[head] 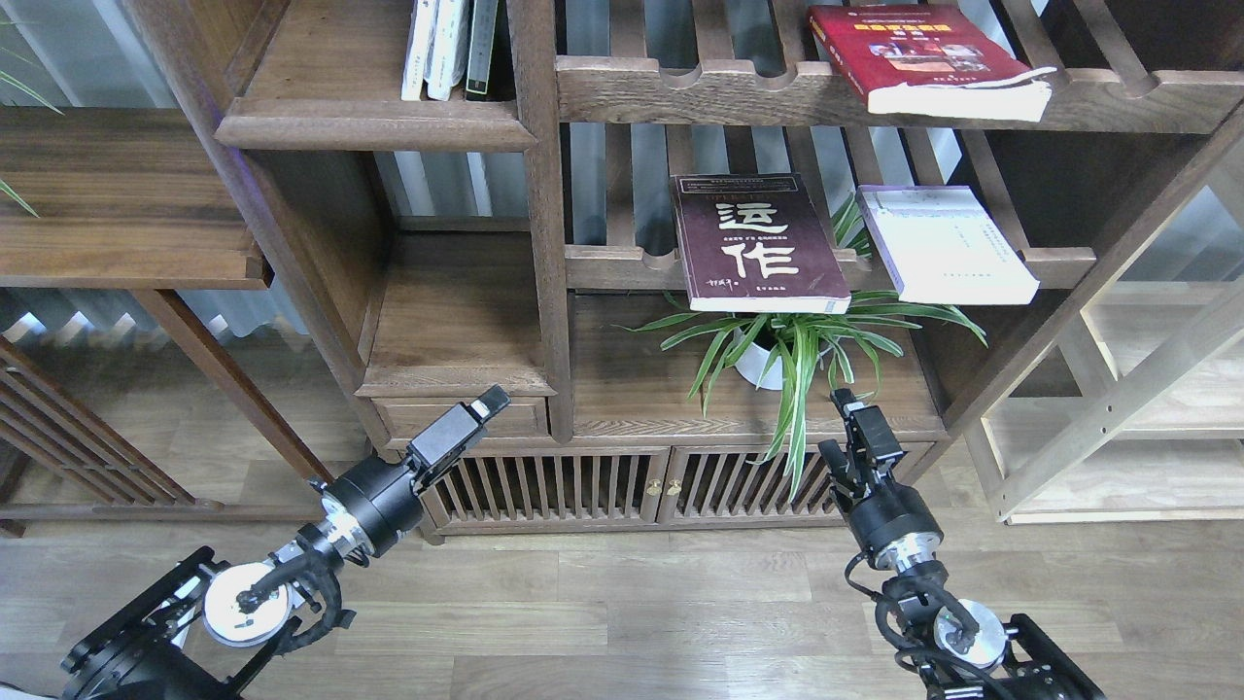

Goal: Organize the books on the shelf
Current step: 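Raise the right gripper toward the white book on the middle shelf, then move the right gripper up to the white book's near edge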

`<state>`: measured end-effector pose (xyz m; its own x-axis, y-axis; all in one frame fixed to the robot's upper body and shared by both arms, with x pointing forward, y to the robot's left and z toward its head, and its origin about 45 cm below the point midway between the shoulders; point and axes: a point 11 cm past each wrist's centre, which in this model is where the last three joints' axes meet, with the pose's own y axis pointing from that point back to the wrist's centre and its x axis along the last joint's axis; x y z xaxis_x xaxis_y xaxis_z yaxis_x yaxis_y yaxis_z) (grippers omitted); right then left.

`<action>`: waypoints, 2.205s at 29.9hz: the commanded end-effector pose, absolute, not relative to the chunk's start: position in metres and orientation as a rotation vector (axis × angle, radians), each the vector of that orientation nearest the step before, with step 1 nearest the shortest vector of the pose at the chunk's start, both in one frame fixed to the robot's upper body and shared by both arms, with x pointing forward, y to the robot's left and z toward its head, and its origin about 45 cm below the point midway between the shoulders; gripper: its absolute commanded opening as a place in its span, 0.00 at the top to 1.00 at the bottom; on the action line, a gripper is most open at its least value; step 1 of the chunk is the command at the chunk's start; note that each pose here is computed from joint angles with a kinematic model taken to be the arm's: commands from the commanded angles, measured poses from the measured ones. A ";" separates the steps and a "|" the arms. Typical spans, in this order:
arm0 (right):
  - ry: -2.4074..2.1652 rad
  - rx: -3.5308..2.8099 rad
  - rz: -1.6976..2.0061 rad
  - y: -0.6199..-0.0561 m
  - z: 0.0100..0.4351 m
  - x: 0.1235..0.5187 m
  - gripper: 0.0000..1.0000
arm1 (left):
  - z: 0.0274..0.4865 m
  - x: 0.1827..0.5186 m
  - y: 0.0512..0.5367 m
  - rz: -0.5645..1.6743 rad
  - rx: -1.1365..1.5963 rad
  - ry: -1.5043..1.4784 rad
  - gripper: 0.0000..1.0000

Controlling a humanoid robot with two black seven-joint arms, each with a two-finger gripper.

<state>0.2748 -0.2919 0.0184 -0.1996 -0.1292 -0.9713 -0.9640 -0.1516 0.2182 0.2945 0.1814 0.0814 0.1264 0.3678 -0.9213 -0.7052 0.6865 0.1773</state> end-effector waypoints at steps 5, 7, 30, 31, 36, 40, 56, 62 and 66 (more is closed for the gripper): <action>1.365 -1.314 1.432 -0.292 0.020 0.278 0.00 | 0.079 0.292 0.182 0.807 -0.334 1.217 0.01; 1.365 -1.312 1.427 -0.292 0.021 0.278 0.00 | 0.077 0.290 0.182 0.810 -0.334 1.224 0.01; 1.251 -1.297 1.317 -0.289 0.063 0.333 0.00 | 0.073 0.286 0.186 0.827 -0.343 1.234 0.01; 1.251 -1.267 1.298 -0.293 0.065 0.335 0.00 | 0.073 0.286 0.186 0.827 -0.343 1.234 0.01; 1.256 -1.238 1.260 -0.299 0.069 0.340 0.00 | 0.073 0.287 0.187 0.828 -0.346 1.233 0.01; 1.257 -1.237 1.259 -0.299 0.070 0.341 0.00 | 0.073 0.287 0.187 0.828 -0.345 1.234 0.01; 1.290 -1.220 1.163 -0.338 0.088 0.355 0.00 | 0.073 0.288 0.190 0.838 -0.350 1.233 0.01; 1.319 -1.215 1.145 -0.351 0.089 0.358 0.00 | 0.076 0.289 0.188 0.828 -0.358 1.229 0.01; 1.336 -1.215 1.138 -0.357 0.089 0.359 0.00 | 0.078 0.291 0.187 0.827 -0.363 1.227 0.01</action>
